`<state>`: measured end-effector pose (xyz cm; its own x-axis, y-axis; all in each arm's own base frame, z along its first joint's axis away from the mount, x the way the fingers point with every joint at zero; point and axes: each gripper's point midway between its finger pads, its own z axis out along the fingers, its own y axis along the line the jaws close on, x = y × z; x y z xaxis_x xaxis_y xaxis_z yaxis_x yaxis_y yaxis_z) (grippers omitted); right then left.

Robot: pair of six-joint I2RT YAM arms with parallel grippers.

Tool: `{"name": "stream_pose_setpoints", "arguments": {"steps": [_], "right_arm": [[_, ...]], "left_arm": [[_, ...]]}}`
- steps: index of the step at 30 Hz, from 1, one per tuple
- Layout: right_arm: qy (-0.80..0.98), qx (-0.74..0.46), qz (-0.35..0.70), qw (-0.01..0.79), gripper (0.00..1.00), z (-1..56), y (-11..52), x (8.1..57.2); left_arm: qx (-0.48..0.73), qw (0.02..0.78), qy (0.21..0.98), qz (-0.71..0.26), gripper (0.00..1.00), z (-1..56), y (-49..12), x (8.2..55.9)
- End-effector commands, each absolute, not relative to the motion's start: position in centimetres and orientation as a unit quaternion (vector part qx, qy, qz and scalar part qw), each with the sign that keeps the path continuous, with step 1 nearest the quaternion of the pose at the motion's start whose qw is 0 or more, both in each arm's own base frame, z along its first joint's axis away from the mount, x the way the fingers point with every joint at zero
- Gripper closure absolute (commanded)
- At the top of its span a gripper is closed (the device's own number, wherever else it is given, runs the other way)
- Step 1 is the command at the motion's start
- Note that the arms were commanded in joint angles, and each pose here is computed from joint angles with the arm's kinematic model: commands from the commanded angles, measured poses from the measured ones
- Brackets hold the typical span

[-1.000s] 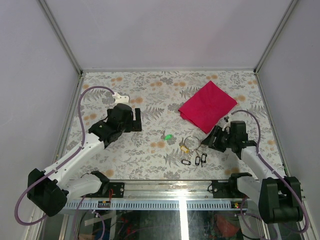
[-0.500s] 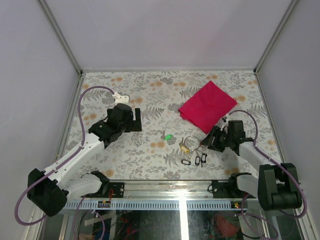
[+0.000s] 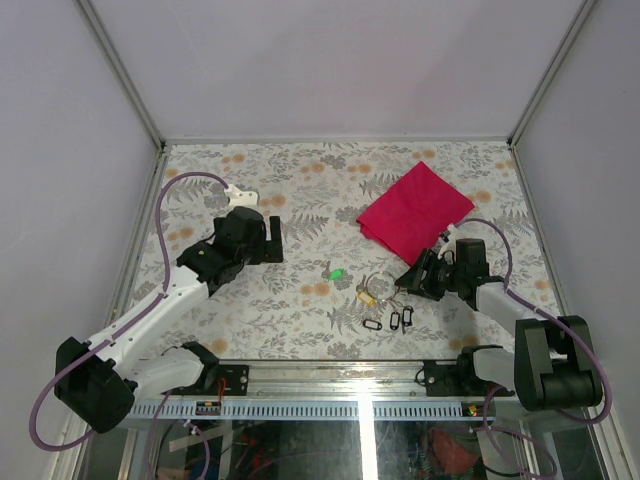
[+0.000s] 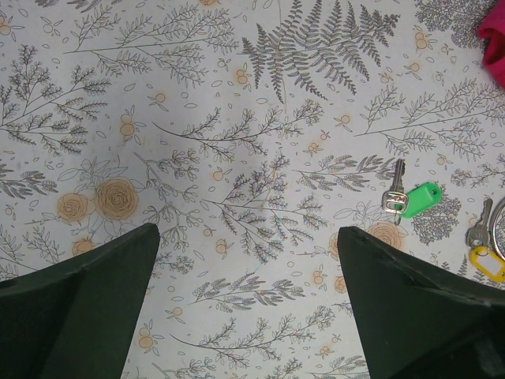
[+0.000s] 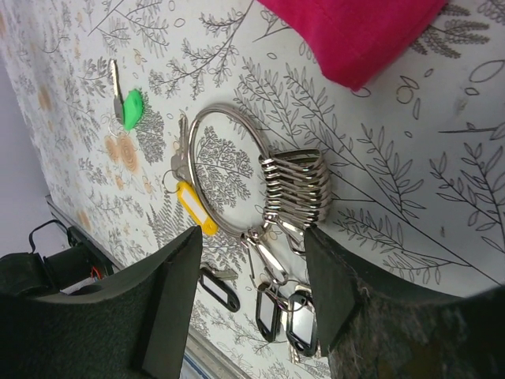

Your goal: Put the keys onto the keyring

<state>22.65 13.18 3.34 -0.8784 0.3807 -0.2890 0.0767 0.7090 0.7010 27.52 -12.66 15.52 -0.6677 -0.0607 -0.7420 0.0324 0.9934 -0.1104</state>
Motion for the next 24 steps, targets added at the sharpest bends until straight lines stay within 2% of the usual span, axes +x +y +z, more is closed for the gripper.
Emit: {"name": "stream_pose_setpoints", "arguments": {"steps": [1,19,24], "right_arm": [[0.886,0.107,0.394,0.218,0.39,4.3,14.1,23.0],[0.891,0.083,0.418,0.16,0.38,4.0,15.0,21.1],[0.896,0.074,0.397,0.184,0.38,4.5,14.4,21.6]], "left_arm": [[-0.01,0.434,0.899,-0.066,0.0,16.8,-12.9,28.6],[-0.008,0.432,0.899,-0.071,0.0,16.7,-13.1,28.5],[-0.007,0.431,0.899,-0.073,0.0,16.7,-13.2,28.4]]}}
